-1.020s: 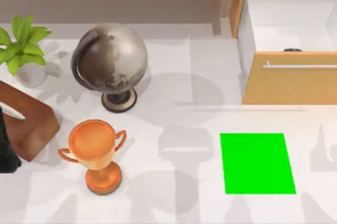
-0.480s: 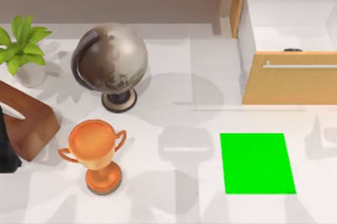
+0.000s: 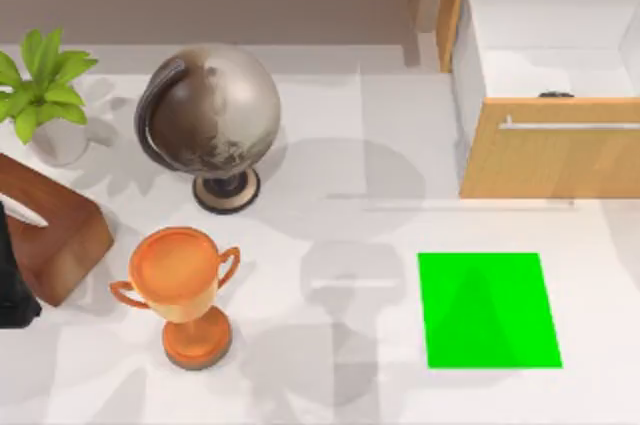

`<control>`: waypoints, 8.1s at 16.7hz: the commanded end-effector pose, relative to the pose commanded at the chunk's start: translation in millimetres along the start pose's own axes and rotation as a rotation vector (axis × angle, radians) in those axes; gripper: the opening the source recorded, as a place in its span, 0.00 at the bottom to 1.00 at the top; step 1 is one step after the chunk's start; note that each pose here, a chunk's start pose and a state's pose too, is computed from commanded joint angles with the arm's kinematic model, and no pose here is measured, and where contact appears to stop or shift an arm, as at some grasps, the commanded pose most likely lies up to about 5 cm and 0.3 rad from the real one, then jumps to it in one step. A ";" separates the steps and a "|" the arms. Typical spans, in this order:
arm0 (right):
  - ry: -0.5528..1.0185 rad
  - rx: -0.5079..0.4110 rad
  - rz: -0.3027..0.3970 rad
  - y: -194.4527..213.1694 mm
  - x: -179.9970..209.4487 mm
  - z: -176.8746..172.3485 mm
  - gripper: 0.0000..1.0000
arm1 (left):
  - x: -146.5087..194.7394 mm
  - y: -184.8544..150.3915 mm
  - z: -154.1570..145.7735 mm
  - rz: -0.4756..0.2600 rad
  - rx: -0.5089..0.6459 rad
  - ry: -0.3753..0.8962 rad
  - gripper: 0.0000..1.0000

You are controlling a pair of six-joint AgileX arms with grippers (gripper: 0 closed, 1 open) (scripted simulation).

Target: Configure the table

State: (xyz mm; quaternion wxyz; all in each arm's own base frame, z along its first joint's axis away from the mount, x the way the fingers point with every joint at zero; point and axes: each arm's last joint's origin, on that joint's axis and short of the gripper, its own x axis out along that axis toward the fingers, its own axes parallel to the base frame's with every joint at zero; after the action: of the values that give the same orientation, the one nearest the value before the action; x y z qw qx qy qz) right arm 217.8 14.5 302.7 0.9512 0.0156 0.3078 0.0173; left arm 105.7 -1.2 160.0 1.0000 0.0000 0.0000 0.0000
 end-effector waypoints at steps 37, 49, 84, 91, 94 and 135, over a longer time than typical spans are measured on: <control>0.845 -0.004 -0.049 44.3 314.3 23.8 1.00 | 0.0 0.0 0.0 0.000 0.000 0.000 1.00; 0.845 -0.004 -0.049 44.3 314.3 23.8 0.32 | 0.0 0.0 0.0 0.000 0.000 0.000 1.00; 0.518 0.040 0.106 148.1 122.3 69.4 0.00 | 0.0 0.0 0.0 0.000 0.000 0.000 1.00; 0.679 -0.003 0.103 171.8 112.6 -11.2 0.00 | 0.0 0.0 0.0 0.000 0.000 0.000 1.00; 0.756 -0.012 0.047 167.4 121.2 -47.8 0.00 | 0.0 0.0 0.0 0.000 0.000 0.000 1.00; 0.801 -0.004 -0.020 157.6 136.3 -92.0 0.00 | 0.0 0.0 0.0 0.000 0.000 0.000 1.00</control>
State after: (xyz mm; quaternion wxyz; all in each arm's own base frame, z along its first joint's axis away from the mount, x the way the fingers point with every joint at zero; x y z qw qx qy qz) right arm 270.6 179.5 154.7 0.7560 0.0026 0.6544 0.0136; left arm 105.7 -1.2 160.0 1.0000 0.0000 0.0000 0.0000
